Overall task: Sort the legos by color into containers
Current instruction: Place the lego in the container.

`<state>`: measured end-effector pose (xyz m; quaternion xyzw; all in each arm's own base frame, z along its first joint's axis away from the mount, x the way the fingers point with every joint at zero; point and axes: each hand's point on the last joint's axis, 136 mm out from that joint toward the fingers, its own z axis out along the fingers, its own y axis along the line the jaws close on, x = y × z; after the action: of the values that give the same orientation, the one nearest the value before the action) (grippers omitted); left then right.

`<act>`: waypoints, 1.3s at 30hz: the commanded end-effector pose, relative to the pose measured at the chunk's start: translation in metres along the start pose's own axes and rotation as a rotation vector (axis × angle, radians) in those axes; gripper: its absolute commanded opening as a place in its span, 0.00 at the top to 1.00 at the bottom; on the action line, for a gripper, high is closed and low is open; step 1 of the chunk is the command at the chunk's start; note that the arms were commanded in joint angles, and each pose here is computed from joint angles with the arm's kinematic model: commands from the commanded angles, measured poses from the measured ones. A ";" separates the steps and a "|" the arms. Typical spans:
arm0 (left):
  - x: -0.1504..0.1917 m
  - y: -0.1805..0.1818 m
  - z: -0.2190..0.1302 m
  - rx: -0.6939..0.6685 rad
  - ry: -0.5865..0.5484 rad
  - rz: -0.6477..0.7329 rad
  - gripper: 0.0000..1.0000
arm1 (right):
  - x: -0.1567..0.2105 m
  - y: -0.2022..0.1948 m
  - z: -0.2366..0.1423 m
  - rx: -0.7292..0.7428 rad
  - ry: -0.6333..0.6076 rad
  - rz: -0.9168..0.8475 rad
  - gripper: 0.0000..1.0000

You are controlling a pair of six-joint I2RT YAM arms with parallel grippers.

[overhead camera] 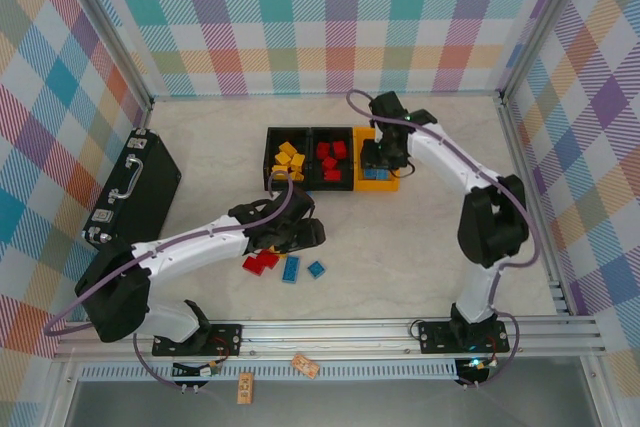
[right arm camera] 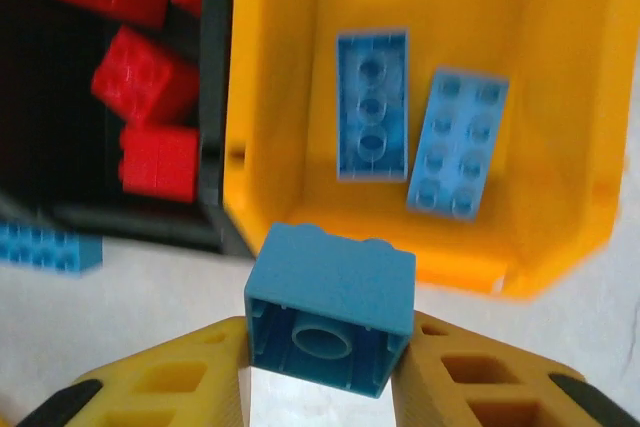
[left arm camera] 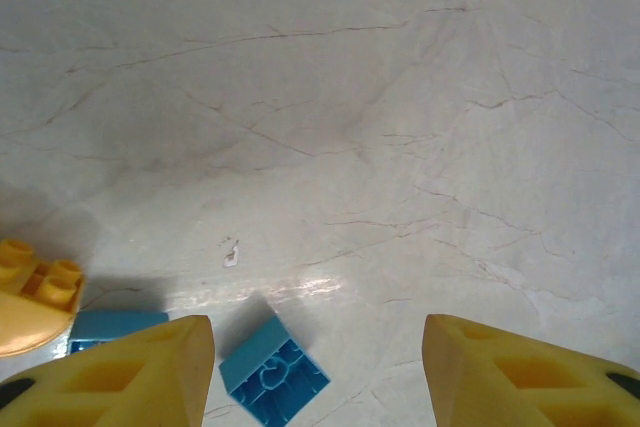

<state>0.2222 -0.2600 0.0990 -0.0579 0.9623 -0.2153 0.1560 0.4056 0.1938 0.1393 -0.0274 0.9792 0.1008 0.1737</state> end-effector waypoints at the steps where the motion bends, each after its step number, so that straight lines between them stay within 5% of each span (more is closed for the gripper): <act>1: -0.003 -0.009 -0.003 0.012 -0.018 0.037 0.43 | -0.024 -0.013 0.015 0.033 0.002 0.014 0.63; 14: -0.001 -0.001 -0.003 -0.016 -0.021 0.035 0.43 | -0.063 -0.041 0.058 0.175 0.034 0.040 0.55; 23: -0.004 0.003 -0.009 -0.033 -0.045 0.032 0.43 | -0.070 -0.027 0.031 0.124 -0.018 0.037 0.49; 30: 0.000 0.019 -0.014 -0.089 -0.044 0.033 0.43 | -0.050 -0.001 -0.015 0.011 -0.096 0.012 0.47; 39: 0.011 0.040 -0.022 -0.115 -0.046 0.011 0.43 | 0.027 0.040 -0.047 -0.161 -0.072 -0.101 0.42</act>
<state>0.2146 -0.2310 0.0995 -0.0627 0.9666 -0.1737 0.1776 0.3821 0.2049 0.1850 -0.0587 0.9641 0.1308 0.2234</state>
